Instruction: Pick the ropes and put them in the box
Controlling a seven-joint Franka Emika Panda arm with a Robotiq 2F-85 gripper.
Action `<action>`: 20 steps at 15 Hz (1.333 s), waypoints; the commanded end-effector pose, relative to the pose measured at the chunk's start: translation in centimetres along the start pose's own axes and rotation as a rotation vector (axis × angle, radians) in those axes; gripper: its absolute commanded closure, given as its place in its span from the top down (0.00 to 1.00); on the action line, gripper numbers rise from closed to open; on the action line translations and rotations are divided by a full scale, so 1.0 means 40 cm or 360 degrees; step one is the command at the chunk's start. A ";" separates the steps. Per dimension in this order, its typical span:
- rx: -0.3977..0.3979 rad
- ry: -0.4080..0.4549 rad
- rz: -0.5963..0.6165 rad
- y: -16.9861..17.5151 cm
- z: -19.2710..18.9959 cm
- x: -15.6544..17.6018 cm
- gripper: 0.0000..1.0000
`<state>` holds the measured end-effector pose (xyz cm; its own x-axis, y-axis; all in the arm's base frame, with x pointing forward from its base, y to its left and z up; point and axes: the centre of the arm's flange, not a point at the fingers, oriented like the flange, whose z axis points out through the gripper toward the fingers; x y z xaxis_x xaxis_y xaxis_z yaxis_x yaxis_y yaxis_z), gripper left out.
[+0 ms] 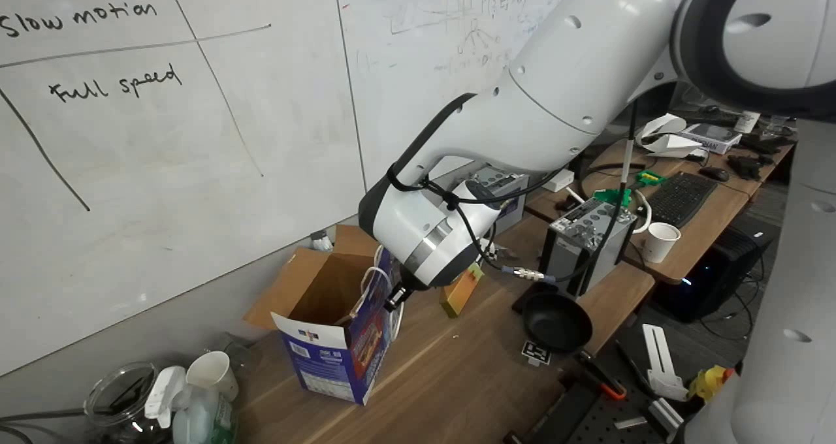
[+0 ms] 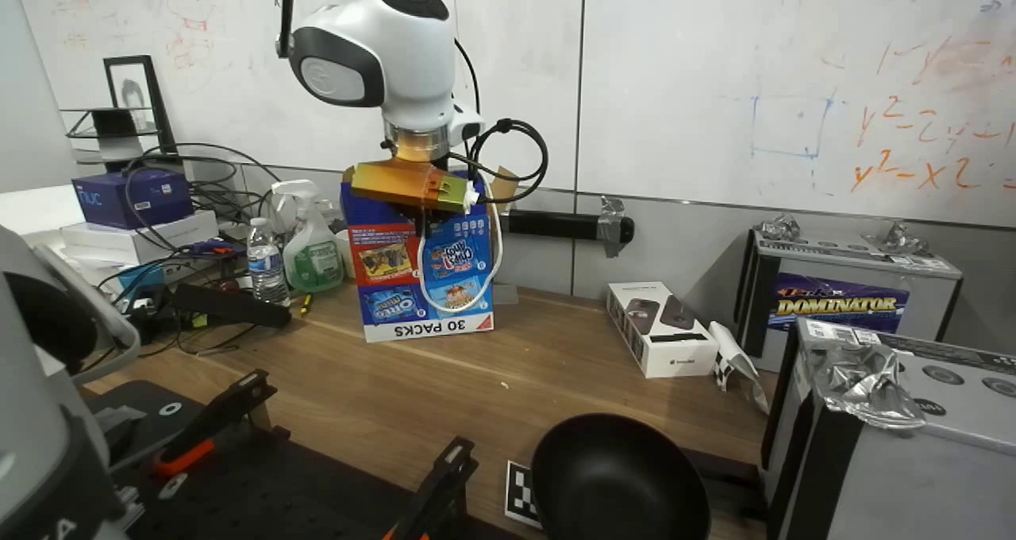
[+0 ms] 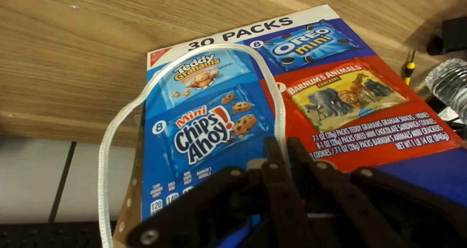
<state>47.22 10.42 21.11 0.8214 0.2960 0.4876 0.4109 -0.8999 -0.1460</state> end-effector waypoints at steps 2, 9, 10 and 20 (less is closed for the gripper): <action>-0.0034 0.0020 -0.0006 0.005 0.009 -0.007 0.03; -0.0290 -0.0135 -0.0047 0.022 -0.125 0.057 0.04; -0.0338 -0.0155 -0.0058 0.020 -0.142 0.067 0.04; -0.0681 -0.0215 -0.0119 0.027 -0.146 0.030 0.02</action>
<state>43.19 5.42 20.26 0.8518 0.3707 0.3701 0.3210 -0.9277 0.1906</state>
